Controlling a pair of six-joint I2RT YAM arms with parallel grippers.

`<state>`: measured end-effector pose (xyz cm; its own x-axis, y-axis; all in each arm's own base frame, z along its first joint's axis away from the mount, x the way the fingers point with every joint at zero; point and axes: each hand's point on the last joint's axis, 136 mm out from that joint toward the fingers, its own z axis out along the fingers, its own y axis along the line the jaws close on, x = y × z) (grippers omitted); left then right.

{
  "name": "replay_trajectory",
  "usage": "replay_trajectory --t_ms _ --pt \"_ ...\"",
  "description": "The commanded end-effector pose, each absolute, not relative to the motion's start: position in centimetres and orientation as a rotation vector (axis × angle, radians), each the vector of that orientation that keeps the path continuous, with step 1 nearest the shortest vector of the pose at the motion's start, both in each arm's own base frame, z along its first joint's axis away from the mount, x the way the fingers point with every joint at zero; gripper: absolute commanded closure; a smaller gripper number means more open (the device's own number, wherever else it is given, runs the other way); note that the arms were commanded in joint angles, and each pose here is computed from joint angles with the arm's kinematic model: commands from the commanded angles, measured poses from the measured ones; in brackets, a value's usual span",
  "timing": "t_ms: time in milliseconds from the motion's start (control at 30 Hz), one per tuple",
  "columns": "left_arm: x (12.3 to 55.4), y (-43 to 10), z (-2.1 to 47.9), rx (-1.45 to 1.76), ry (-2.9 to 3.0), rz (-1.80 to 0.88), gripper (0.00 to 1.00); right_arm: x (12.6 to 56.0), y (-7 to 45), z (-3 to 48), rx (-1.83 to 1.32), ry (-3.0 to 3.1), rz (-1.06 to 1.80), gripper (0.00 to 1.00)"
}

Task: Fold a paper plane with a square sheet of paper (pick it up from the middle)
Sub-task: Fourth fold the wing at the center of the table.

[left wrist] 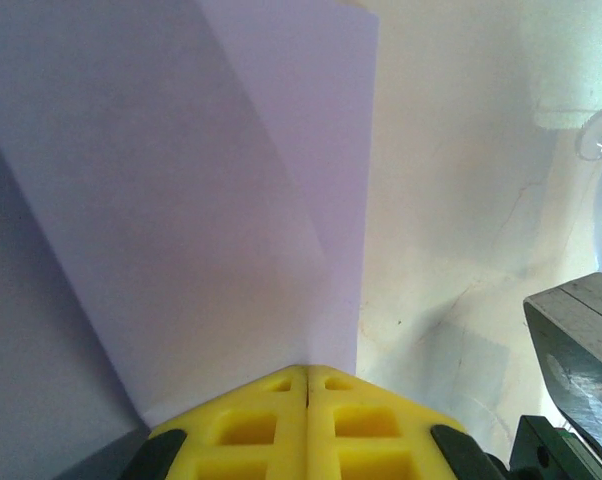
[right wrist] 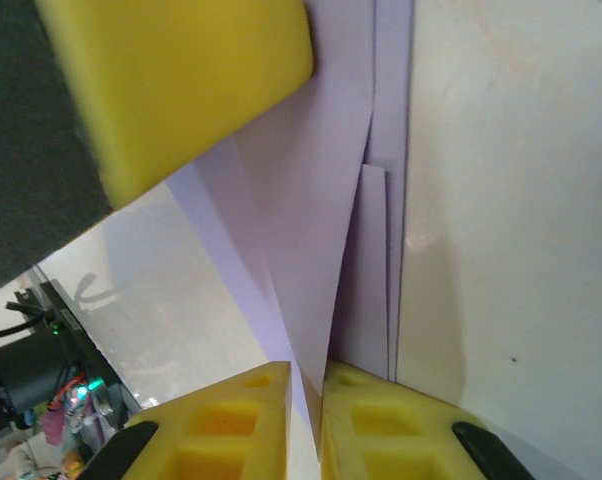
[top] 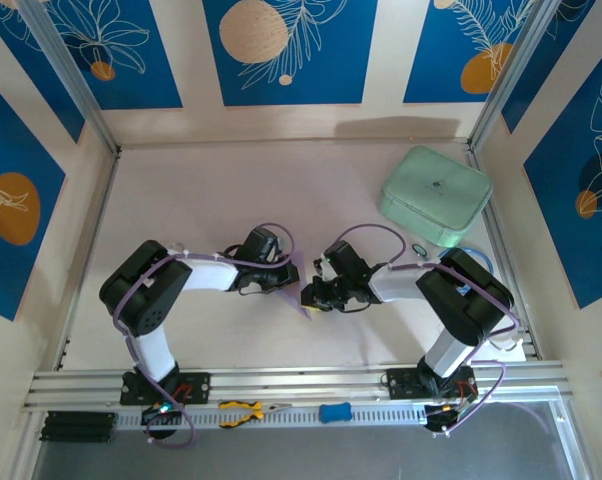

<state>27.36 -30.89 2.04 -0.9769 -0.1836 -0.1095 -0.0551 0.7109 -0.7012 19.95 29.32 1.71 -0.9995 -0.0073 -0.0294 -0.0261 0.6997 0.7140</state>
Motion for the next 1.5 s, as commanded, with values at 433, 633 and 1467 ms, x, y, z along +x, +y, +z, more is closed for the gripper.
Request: replay_trajectory --t_ms 433,633,1467 --pt "26.7 -30.7 1.1 -0.222 2.768 -1.11 0.99 21.5 29.9 3.2 0.009 2.768 1.355 0.91" --pt "26.6 -30.6 1.1 -0.224 2.767 -1.112 0.99 21.6 29.7 2.6 0.05 2.791 1.311 0.78" --pt "27.3 -31.2 3.4 -0.206 2.694 -1.174 0.95 20.8 29.2 1.6 0.034 2.775 1.423 0.92"
